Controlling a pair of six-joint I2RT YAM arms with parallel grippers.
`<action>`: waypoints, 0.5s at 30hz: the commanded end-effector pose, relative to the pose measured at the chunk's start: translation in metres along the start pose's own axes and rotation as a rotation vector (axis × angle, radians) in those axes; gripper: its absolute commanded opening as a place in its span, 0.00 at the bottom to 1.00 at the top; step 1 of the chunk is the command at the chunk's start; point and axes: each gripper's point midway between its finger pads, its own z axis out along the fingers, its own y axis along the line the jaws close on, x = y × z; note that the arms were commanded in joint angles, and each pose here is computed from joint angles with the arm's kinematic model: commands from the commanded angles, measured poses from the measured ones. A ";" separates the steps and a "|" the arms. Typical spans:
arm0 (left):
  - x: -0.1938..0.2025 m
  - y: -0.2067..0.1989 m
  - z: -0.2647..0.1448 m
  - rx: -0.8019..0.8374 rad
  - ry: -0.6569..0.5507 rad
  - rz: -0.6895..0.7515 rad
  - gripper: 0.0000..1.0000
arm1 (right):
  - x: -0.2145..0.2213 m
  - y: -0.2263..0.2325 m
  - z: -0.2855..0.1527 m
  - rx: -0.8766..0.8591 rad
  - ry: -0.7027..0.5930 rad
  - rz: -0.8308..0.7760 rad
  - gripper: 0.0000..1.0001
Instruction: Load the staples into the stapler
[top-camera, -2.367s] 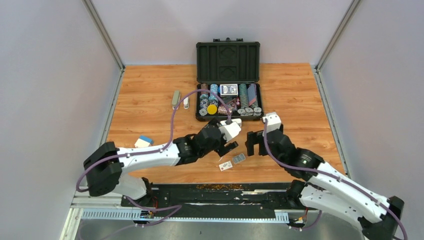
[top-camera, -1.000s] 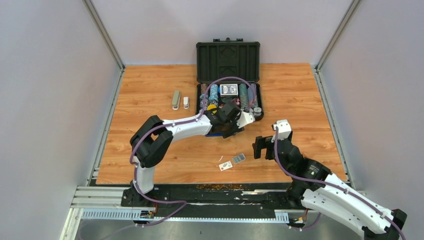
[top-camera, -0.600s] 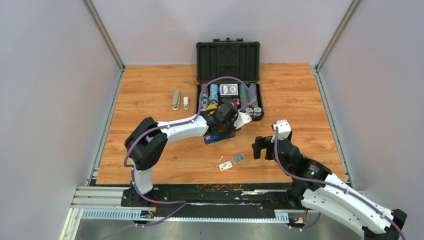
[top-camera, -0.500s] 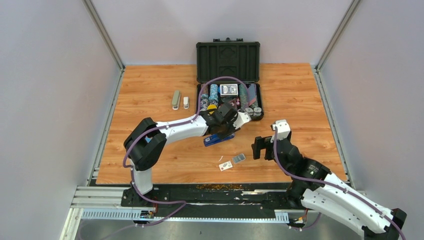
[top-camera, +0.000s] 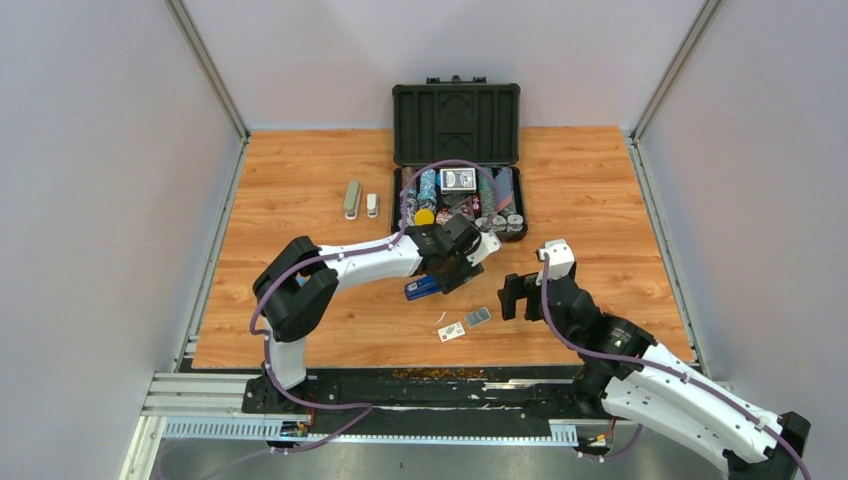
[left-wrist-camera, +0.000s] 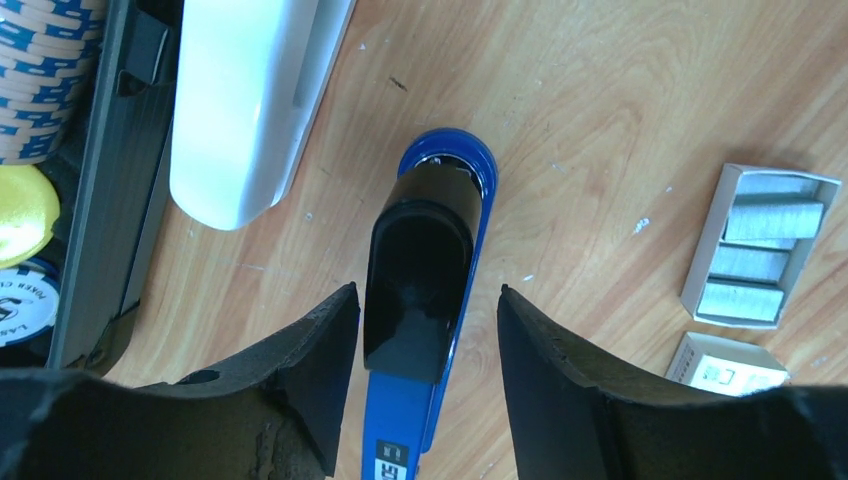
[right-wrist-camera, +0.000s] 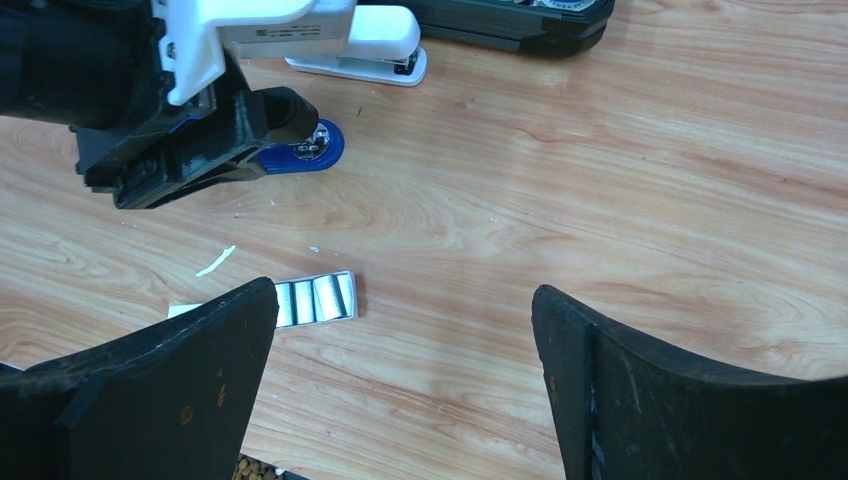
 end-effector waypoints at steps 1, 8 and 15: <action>-0.017 0.001 0.005 -0.002 -0.022 -0.001 0.62 | -0.005 0.007 0.002 -0.030 -0.026 0.016 1.00; -0.025 -0.001 0.016 0.025 -0.026 0.026 0.59 | -0.002 0.010 0.004 -0.049 -0.024 0.006 1.00; -0.030 -0.005 0.010 0.052 -0.045 0.033 0.41 | -0.002 0.014 0.005 -0.075 -0.038 0.005 1.00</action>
